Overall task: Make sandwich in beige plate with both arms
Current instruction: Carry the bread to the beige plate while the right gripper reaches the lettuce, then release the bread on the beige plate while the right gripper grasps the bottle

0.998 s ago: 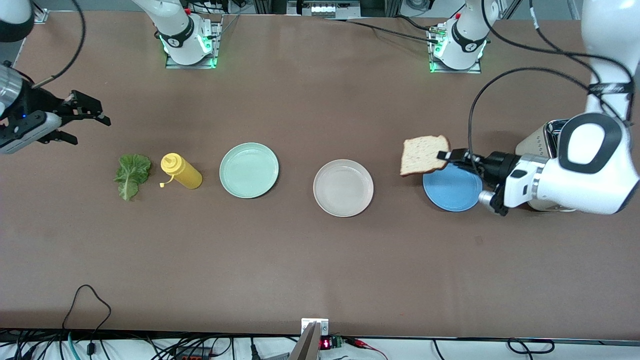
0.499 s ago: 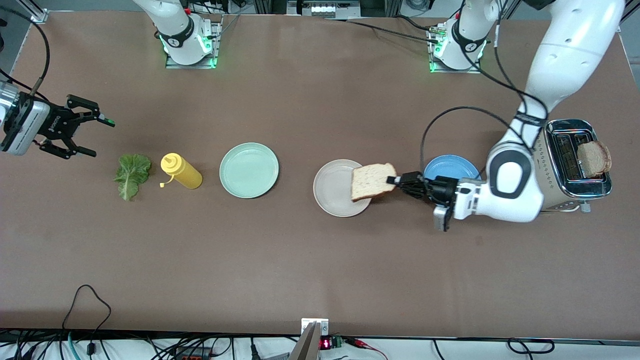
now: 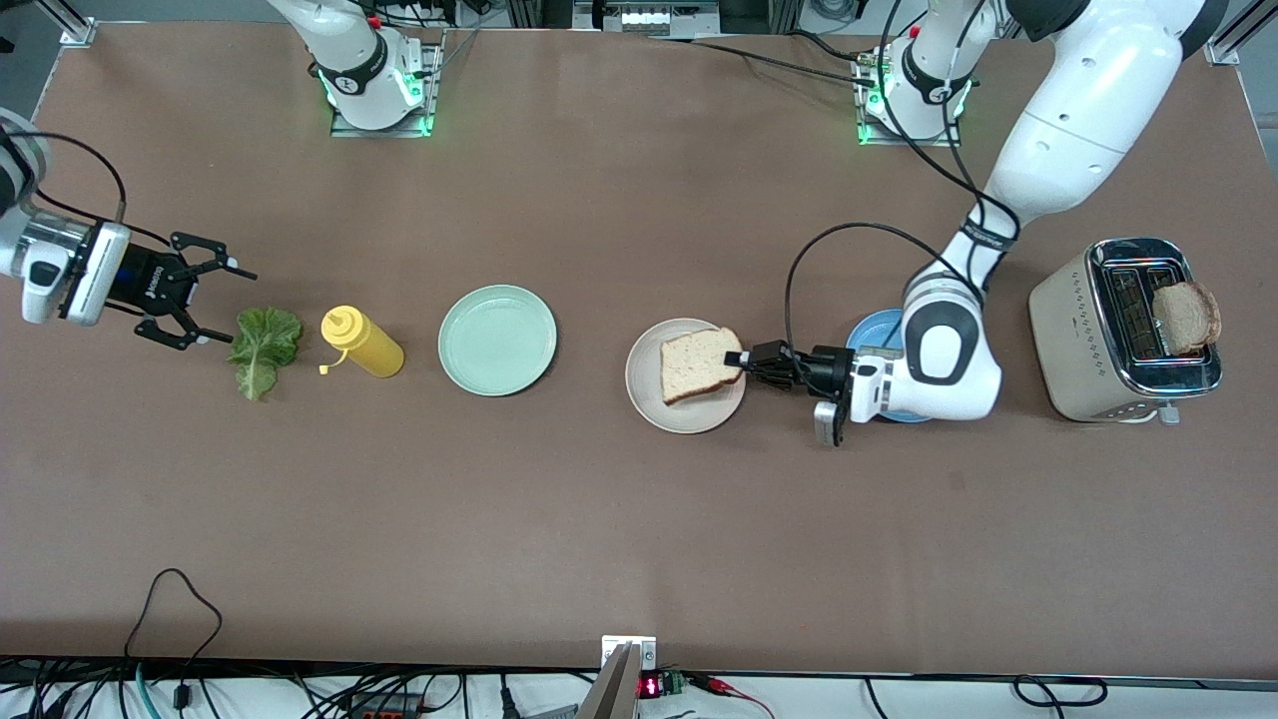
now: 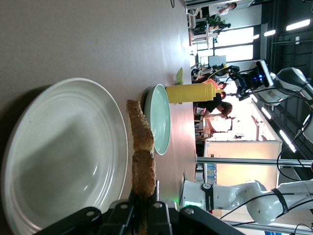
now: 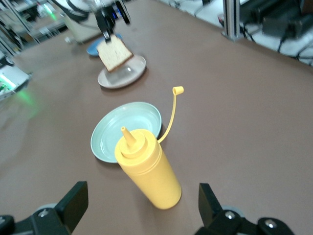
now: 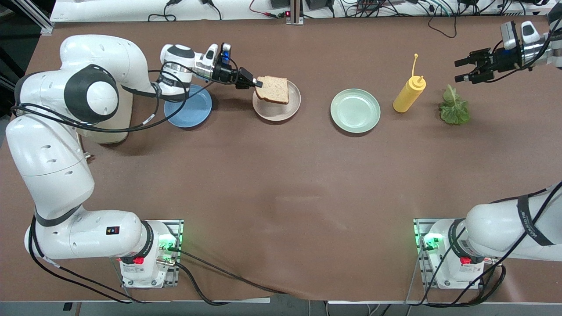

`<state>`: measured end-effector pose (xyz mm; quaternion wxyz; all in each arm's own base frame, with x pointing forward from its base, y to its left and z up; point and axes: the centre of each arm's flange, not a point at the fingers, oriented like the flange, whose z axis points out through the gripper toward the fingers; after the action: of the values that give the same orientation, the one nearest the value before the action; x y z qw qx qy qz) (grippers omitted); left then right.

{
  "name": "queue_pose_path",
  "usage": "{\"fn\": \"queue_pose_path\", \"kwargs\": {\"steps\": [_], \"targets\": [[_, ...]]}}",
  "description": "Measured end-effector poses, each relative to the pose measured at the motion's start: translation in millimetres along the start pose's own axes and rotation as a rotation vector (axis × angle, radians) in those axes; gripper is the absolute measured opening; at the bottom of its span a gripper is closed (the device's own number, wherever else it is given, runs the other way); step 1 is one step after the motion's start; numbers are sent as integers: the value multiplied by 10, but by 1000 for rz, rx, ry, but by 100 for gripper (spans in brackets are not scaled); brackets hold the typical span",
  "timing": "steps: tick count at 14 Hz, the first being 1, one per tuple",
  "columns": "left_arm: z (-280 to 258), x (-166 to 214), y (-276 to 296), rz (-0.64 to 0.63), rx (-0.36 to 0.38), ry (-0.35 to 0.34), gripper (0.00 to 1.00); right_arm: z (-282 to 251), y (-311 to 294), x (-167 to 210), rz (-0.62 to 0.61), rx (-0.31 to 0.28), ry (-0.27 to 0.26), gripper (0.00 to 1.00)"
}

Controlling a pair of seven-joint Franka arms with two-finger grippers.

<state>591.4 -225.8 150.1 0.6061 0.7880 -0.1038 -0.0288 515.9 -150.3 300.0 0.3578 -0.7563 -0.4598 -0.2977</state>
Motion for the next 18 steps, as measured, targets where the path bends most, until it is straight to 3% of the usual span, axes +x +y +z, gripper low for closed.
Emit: {"fn": "queue_pose_path", "kwargs": {"steps": [5,6,10,14,15,18], "targets": [[237,-165,-309,3,-3,33,8,396,136,-603,-123,28,148,100],[238,-162,-307,5,-2,33,13,467,154,-684,-145,32,175,100],[157,-128,-284,38,27,19,51,777,262,-962,-220,55,286,100],[-135,36,90,70,178,-106,93,1111,396,-1268,-233,86,378,100],[-205,85,254,63,232,-139,100,1176,414,-1319,-234,90,390,100],[-331,169,659,40,387,-211,100,1326,400,-1377,-245,113,420,100]]}}
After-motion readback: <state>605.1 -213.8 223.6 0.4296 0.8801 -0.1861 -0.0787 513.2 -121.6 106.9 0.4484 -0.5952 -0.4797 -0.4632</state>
